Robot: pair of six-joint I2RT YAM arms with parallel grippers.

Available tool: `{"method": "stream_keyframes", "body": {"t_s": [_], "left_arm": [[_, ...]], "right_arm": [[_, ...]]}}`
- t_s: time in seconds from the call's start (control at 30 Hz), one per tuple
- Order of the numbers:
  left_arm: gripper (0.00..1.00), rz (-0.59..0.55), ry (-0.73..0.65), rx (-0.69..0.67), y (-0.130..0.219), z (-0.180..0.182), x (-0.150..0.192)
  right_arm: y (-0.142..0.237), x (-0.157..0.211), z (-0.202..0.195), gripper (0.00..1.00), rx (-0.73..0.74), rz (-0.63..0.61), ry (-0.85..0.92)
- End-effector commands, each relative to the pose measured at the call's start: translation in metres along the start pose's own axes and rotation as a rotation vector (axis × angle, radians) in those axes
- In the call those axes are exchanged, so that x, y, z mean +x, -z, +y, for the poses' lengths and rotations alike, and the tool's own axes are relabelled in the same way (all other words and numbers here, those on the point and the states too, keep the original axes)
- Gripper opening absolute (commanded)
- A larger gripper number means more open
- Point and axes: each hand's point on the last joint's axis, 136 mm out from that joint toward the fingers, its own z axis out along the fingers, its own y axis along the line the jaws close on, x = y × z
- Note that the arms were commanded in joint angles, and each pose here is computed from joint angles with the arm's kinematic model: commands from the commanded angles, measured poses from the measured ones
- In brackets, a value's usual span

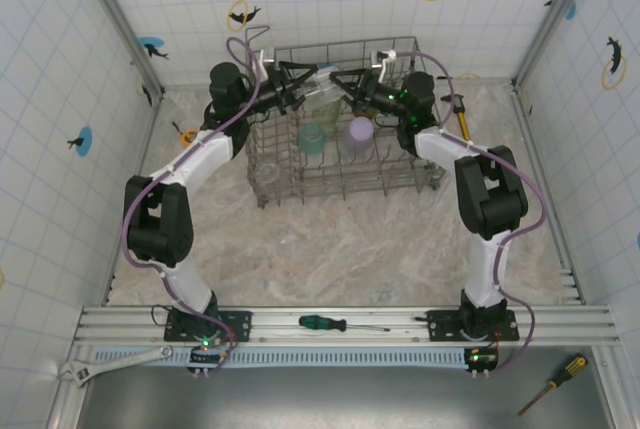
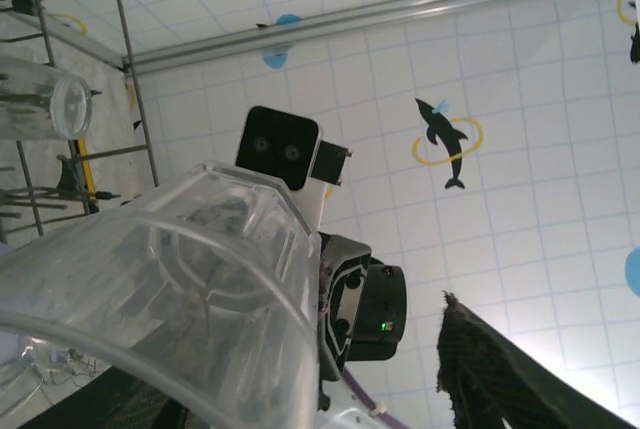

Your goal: Load the cups into the dish rack

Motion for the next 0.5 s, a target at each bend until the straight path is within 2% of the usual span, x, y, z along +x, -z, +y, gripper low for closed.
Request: {"method": "stream_keyframes", "body": {"t_s": [0.0, 0.1, 0.17, 0.47], "left_arm": [[0.71, -0.048, -0.102, -0.035, 0.009, -0.015, -0.013], [0.84, -0.076, -0.137, -0.055, 0.018, -0.020, -0.019], [0.89, -0.102, -0.154, -0.068, 0.026, -0.023, -0.024], [0.97, -0.315, -0.289, -0.268, 0.093, -0.030, -0.055]], "right_arm": [[0.008, -0.008, 0.029, 0.51, 0.012, -0.020, 0.120], [0.010, -0.006, 0.024, 0.51, 0.067, -0.018, 0.149], [0.012, -0.005, 0.021, 0.51, 0.103, -0.018, 0.171], [0.000, 0.016, 0.006, 0.51, 0.293, 0.051, 0.312]]}}
